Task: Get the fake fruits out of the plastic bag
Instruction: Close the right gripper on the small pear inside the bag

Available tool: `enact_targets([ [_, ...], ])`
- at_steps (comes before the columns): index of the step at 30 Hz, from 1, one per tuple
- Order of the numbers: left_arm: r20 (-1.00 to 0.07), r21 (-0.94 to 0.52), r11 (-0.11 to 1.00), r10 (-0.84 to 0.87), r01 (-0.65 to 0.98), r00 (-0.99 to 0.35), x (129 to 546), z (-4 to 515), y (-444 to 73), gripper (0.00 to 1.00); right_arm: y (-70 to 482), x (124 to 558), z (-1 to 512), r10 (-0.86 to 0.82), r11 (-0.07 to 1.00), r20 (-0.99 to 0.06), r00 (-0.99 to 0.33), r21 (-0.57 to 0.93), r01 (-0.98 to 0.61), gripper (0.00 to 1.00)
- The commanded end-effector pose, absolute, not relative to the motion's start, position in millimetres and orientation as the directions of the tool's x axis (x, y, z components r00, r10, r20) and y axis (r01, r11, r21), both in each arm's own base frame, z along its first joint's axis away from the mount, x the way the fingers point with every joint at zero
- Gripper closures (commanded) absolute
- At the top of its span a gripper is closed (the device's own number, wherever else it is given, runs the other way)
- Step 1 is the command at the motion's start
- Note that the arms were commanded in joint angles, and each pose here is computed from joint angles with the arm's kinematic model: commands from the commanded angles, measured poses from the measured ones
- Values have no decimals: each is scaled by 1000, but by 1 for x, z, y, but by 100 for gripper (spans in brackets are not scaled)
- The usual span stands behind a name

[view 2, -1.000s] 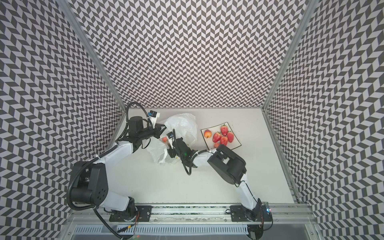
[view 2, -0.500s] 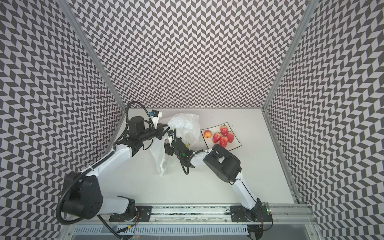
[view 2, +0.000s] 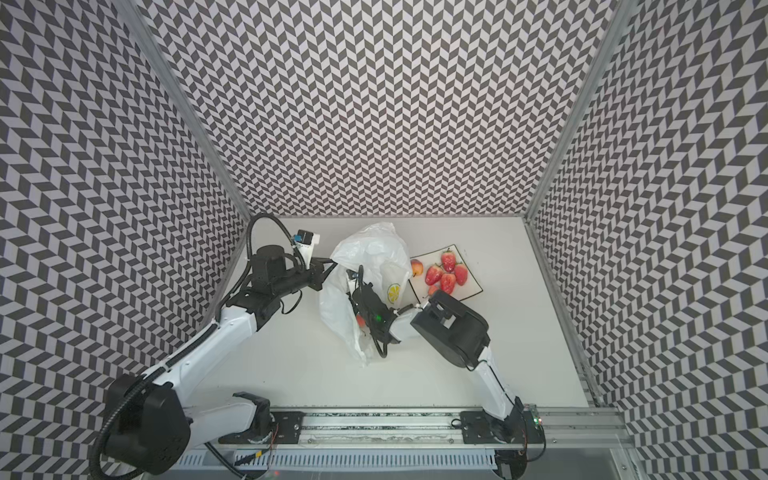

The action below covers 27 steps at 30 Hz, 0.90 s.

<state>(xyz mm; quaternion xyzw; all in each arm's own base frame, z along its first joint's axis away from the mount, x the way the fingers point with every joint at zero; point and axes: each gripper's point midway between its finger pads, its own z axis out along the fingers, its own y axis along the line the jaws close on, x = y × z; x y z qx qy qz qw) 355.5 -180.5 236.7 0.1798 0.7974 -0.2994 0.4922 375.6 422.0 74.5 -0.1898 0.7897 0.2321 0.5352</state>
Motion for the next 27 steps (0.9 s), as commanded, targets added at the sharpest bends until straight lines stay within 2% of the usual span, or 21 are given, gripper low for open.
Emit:
enact_targets([
  [1,-895,-278,765,13,581,-446,358,233,-177,100,417,376,105,2,809,-946,-325,193,-556,31],
  [4,-895,-266,767,29,584,-445,359,230,-175,100,421,363,102,-45,764,-927,-372,208,-611,34],
  [10,-901,-242,767,51,594,-431,363,228,-175,100,433,318,103,-205,598,-884,-420,227,-769,38],
  [18,-901,-247,763,47,598,-432,364,227,-176,100,425,303,59,-322,585,-817,-478,225,-779,45],
  [27,-901,-243,767,48,594,-431,362,227,-174,100,428,297,43,-363,567,-793,-489,229,-791,47],
])
